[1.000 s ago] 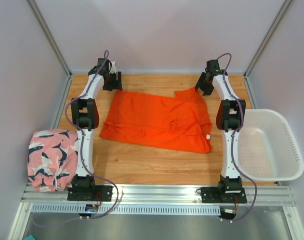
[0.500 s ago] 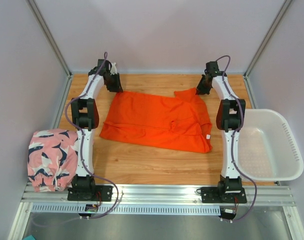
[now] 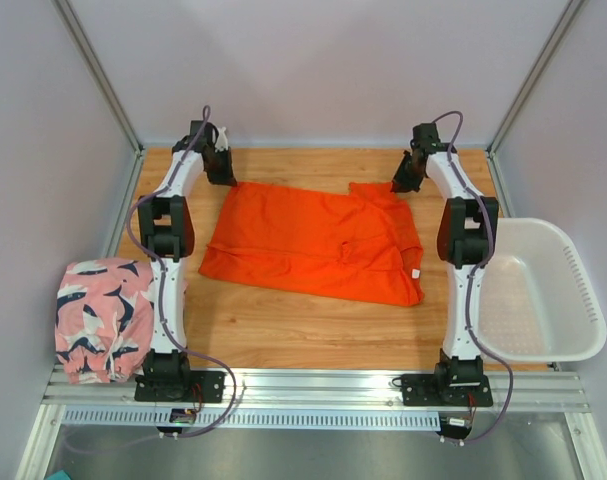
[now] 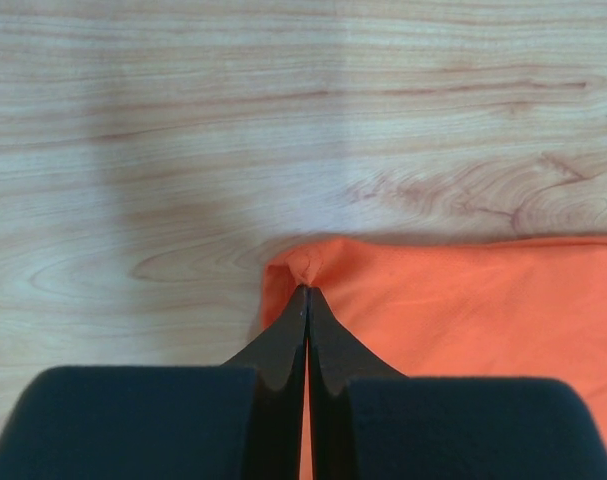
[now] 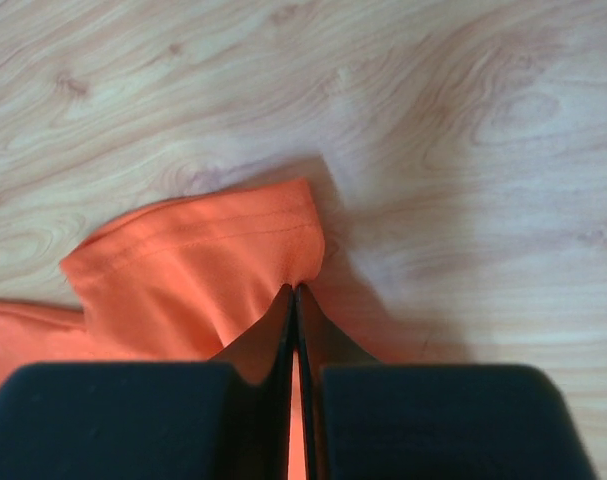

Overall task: Fold and stack the mixed laundry pile
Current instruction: Fold the T-shirt.

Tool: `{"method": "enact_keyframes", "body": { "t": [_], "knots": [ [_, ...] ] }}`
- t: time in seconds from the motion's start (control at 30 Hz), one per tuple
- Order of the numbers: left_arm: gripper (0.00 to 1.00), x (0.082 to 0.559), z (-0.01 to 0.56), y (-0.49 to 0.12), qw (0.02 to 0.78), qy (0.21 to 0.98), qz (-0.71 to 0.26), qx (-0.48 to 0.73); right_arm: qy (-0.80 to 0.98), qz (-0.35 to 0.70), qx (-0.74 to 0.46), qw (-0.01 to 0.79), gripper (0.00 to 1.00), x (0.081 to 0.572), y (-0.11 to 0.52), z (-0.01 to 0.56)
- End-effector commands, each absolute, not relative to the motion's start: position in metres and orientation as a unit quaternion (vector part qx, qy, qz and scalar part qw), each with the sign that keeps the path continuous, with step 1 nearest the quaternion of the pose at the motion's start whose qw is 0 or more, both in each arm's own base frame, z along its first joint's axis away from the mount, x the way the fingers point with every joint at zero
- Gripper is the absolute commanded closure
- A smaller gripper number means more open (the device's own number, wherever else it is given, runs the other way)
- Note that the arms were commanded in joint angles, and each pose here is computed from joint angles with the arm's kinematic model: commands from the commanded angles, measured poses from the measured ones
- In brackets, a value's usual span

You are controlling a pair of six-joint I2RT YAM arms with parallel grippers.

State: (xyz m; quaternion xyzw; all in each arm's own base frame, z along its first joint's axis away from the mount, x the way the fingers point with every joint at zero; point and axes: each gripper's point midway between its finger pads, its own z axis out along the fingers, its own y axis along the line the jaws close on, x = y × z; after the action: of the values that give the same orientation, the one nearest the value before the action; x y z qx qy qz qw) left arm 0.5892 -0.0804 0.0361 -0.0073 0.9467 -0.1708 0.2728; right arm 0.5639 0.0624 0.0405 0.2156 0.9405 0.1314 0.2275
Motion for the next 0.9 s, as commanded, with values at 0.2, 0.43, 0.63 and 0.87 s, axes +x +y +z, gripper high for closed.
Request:
{"method": "enact_keyframes", "body": {
  "t": [0.2, 0.43, 0.63, 0.87],
  "knots": [
    [1.0, 0.591, 0.133, -0.074, 0.373, 0.912, -0.163, 0.055, 0.91, 0.175, 0.18, 0.33, 1.0, 0.552, 0.079, 0.149],
    [1.0, 0.565, 0.133, -0.073, 0.346, 0.919, -0.174, 0.07, 0.914, 0.179, 0.177, 0.318, 1.0, 0.519, 0.083, 0.149],
    [1.0, 0.527, 0.142, -0.076, 0.319, 0.922, -0.195, 0.096, 0.913, 0.176, 0.171, 0.325, 1.0, 0.465, 0.083, 0.169],
    [1.0, 0.455, 0.122, -0.062, 0.273, 0.937, -0.161, 0.147, 0.922, 0.166, 0.187, 0.296, 1.0, 0.369, 0.088, 0.126]
  ]
}}
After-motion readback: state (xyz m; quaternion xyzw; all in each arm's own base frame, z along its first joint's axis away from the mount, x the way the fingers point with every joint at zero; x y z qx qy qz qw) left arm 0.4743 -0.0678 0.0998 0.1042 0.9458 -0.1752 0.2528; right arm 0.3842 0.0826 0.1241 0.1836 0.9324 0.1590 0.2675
